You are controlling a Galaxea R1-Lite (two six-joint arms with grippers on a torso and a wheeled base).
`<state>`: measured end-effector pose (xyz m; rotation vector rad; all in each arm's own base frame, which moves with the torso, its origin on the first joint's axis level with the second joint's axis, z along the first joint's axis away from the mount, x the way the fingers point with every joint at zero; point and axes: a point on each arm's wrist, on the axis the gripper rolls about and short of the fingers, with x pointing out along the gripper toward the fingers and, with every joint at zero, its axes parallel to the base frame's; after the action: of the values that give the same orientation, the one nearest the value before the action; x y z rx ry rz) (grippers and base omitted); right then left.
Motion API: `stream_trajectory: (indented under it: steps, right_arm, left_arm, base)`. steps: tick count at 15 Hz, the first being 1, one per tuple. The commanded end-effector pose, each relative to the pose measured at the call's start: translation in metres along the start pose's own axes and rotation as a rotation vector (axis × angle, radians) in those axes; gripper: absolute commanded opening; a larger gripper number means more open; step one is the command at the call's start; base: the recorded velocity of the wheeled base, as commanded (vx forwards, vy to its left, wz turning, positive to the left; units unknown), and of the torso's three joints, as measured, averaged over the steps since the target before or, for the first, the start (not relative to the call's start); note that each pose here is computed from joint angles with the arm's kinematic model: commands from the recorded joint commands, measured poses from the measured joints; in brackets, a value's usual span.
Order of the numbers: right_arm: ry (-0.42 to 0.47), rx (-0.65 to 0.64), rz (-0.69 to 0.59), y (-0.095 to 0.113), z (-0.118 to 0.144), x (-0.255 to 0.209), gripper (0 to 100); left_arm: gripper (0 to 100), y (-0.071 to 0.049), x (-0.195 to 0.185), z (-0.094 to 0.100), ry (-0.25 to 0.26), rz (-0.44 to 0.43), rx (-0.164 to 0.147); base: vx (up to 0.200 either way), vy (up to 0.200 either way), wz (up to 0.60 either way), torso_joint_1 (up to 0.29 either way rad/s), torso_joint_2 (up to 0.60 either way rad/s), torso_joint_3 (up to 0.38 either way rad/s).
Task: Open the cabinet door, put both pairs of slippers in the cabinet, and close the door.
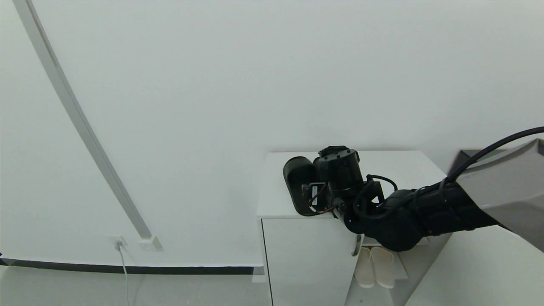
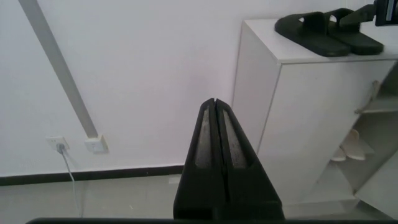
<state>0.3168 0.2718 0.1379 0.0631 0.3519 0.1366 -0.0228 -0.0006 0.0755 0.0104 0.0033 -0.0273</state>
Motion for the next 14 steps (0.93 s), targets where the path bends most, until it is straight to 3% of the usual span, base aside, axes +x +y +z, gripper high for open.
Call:
stream_trajectory:
  steps: [1, 4, 9, 14]
  right_arm:
    - [0.015, -0.017, -0.006, 0.002, -0.017, 0.012, 100]
    - [-0.019, -0.04, -0.013, 0.005, -0.023, 0.033, 100]
    - [-0.102, -0.044, -0.045, 0.002, -0.011, 0.076, 100]
    - [-0.113, -0.056, -0.066, -0.001, -0.011, 0.102, 100]
  left_arm:
    - [0, 0.0, 0.0, 0.0, 0.001, 0.001, -0.001]
    - [0, 0.0, 0.0, 0.0, 0.001, 0.001, -0.001]
    - [0, 0.0, 0.0, 0.0, 0.001, 0.001, -0.001]
    - [0, 0.0, 0.0, 0.0, 0.001, 0.001, -0.003]
  base:
    - [0.0, 0.0, 0.0, 0.0, 0.0, 0.0]
    - [0.0, 0.0, 0.0, 0.0, 0.0, 0.0]
    - [0.0, 0.0, 0.0, 0.0, 0.0, 0.0]
    - [0.0, 0.0, 0.0, 0.0, 0.0, 0.0]
